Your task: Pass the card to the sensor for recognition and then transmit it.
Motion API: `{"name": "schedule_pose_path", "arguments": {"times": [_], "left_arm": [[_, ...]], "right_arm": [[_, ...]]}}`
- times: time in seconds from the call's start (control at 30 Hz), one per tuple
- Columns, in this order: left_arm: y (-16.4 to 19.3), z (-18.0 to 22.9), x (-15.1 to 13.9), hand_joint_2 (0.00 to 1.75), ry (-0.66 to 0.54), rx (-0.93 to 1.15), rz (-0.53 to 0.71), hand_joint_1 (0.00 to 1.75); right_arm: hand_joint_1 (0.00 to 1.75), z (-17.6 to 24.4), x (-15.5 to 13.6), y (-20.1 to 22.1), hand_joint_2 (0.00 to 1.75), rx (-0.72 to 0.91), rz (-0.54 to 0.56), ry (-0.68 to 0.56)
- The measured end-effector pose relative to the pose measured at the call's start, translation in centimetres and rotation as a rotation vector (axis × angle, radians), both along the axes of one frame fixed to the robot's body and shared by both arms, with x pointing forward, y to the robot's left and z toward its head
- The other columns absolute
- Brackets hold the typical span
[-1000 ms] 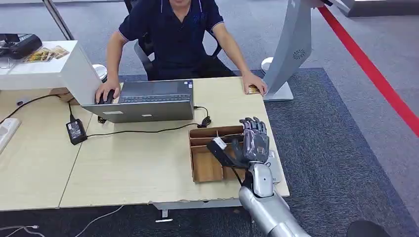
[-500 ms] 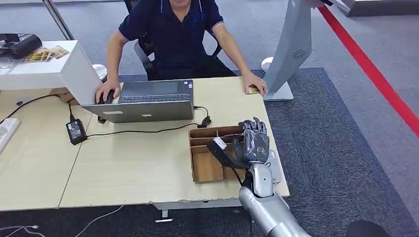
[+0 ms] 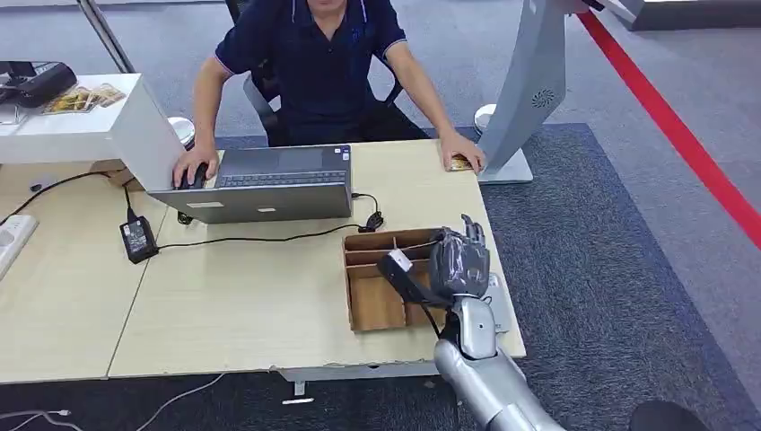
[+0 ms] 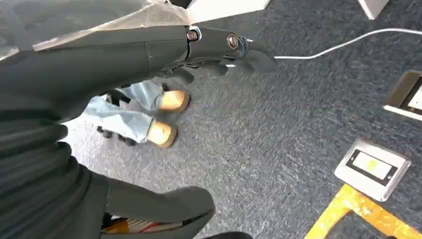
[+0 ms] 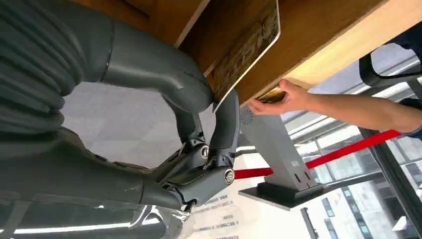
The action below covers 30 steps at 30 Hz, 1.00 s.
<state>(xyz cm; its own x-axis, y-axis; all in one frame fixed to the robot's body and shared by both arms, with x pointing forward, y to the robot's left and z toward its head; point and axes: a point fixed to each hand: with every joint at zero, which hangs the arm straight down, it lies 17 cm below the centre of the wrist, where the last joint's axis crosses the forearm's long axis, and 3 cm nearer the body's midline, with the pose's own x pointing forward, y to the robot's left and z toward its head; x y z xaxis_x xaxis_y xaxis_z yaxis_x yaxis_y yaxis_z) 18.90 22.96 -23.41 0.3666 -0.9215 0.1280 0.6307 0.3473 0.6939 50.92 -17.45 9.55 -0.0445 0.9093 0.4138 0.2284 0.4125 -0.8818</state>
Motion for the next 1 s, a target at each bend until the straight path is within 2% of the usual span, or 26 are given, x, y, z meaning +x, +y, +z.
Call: {"name": "schedule_pose_path", "arguments": {"times": [0.53, 1.0], "left_arm": [[0.1, 0.3, 0.3, 1.75, -0.021, 0.012, 0.002, 0.0], [0.3, 0.3, 0.2, 1.75, -0.025, 0.01, 0.023, 0.0]], "right_arm": [[1.75, 0.7, 0.0, -0.2, 1.75, -0.038, 0.009, -0.028], [1.75, 6.7, -0.2, 0.4, 1.75, -0.023, 0.039, -0.191]]}}
